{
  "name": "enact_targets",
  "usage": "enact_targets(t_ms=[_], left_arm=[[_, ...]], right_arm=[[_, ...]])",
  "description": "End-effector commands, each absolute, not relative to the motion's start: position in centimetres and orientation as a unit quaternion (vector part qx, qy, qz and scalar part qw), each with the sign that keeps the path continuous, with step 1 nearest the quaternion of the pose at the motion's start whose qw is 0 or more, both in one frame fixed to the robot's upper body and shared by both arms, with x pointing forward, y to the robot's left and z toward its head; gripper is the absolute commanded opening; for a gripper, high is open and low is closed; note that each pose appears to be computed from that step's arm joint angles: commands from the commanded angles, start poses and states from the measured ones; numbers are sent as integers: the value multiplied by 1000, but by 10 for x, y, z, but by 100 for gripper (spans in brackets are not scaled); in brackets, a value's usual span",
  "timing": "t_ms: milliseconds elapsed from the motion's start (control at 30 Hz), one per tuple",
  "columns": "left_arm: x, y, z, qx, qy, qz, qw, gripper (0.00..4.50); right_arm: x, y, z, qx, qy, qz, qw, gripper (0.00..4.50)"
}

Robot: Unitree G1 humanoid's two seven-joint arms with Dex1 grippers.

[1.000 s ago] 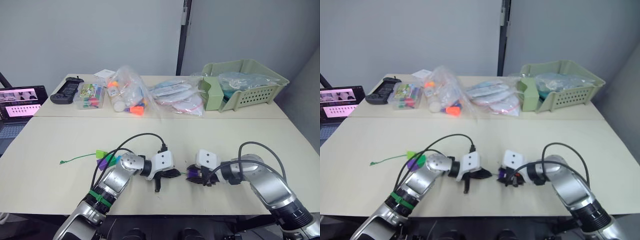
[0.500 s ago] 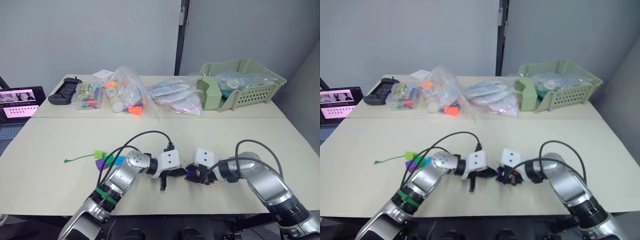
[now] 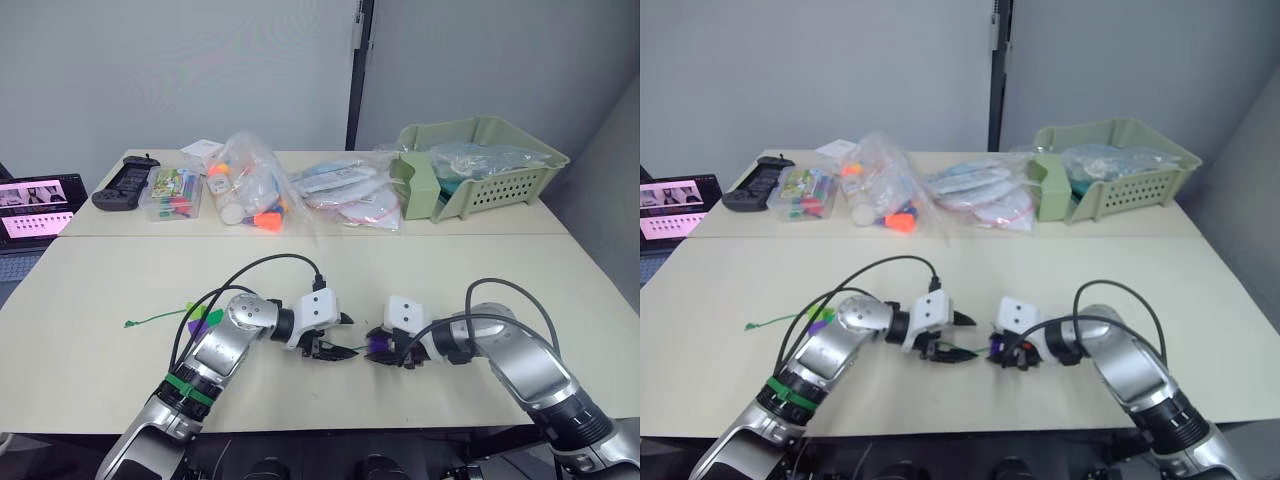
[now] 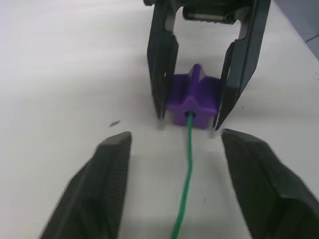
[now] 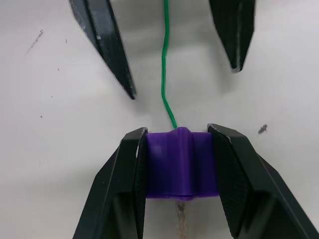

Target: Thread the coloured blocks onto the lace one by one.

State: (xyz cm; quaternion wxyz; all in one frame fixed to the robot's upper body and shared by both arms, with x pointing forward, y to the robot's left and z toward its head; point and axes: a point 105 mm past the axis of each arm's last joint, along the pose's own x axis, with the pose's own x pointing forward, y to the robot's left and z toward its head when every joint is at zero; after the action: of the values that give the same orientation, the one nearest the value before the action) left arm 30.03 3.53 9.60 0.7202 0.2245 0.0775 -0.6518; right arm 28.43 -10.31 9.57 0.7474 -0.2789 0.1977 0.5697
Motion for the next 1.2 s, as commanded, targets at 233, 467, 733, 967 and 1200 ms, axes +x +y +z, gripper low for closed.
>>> enact_targets(t_ms=[233,467,733,967,1200], left_arm=[[292,20,97,208,59,-668,712,381],[292,17,98,209,56,-672,708,386],[291,-5,93,234,48,-683,690,386],[293,-23,89,226,43,-690,686,386],[295,-30,86,233,42,-696,678,306]], right_arm=[[281,-99,85,-276,206,582,737,138],[284,-102,108,-273,174,571,755,408],[255,-131,125,-262,177,563,764,448],[251,-157,112,-254,201,526,786,448],[256,-169,104,-259,211,509,793,450]])
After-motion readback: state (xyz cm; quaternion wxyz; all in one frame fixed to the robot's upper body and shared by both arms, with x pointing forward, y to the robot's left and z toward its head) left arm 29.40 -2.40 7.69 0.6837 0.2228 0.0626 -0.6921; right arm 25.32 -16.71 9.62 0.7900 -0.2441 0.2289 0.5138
